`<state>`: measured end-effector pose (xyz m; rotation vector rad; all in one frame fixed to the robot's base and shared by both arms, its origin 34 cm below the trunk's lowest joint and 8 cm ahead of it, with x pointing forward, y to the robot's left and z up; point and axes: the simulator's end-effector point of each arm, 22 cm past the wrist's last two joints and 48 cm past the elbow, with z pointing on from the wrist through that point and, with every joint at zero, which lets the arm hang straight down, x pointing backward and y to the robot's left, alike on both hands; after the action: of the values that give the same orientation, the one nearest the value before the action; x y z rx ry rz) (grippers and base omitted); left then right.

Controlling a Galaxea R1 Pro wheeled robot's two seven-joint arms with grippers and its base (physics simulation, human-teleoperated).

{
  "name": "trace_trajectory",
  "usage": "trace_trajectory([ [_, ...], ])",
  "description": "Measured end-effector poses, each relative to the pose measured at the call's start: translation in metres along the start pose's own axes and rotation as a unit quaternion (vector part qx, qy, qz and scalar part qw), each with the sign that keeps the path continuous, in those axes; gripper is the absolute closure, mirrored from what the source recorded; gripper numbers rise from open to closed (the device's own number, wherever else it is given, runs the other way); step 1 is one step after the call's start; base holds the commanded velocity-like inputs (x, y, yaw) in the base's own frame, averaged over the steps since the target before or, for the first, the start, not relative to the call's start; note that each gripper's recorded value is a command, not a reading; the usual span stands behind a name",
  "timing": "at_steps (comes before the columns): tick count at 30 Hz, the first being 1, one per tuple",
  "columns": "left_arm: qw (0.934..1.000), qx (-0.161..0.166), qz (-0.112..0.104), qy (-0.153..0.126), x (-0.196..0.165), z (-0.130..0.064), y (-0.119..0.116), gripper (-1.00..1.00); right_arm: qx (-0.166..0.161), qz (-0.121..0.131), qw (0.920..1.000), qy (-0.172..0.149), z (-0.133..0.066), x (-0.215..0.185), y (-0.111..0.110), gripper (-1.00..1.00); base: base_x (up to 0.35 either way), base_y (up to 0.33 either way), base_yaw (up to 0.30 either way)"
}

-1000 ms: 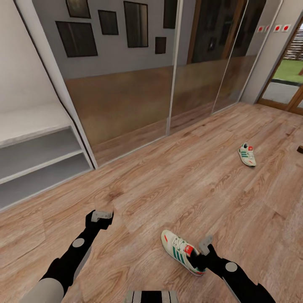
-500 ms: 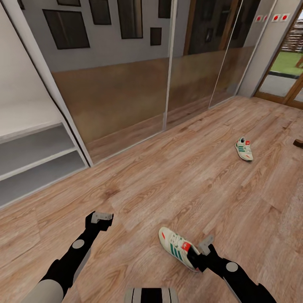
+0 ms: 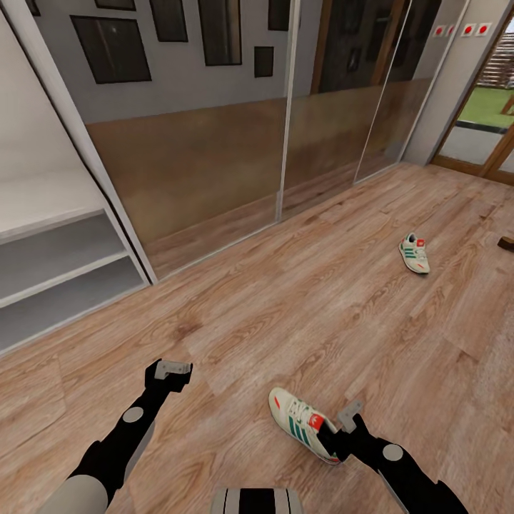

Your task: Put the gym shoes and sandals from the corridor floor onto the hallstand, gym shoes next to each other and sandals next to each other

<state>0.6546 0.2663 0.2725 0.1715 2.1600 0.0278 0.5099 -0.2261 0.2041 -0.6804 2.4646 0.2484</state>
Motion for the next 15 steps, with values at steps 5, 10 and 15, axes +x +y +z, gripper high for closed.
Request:
trace_trajectory([
  [5,1.0000,0.000,0.000,0.000,-0.0003,0.0000,-0.0006,-1.00,0.000,0.000,1.0000,0.000,0.0000,-0.0001,0.0003,-1.00,0.173,0.000,0.000],
  [10,1.0000,-0.001,0.000,0.000,-0.0002,0.0000,0.0001,-1.00,0.000,-0.001,1.0000,0.000,0.0001,0.0000,0.0005,-1.00,0.047,0.000,0.000],
  [15,1.0000,-0.001,0.000,-0.001,-0.0003,0.0000,0.0002,-1.00,-0.001,0.000,1.0000,-0.001,0.0006,-0.0010,0.0018,-1.00,0.031,-0.007,0.000],
])
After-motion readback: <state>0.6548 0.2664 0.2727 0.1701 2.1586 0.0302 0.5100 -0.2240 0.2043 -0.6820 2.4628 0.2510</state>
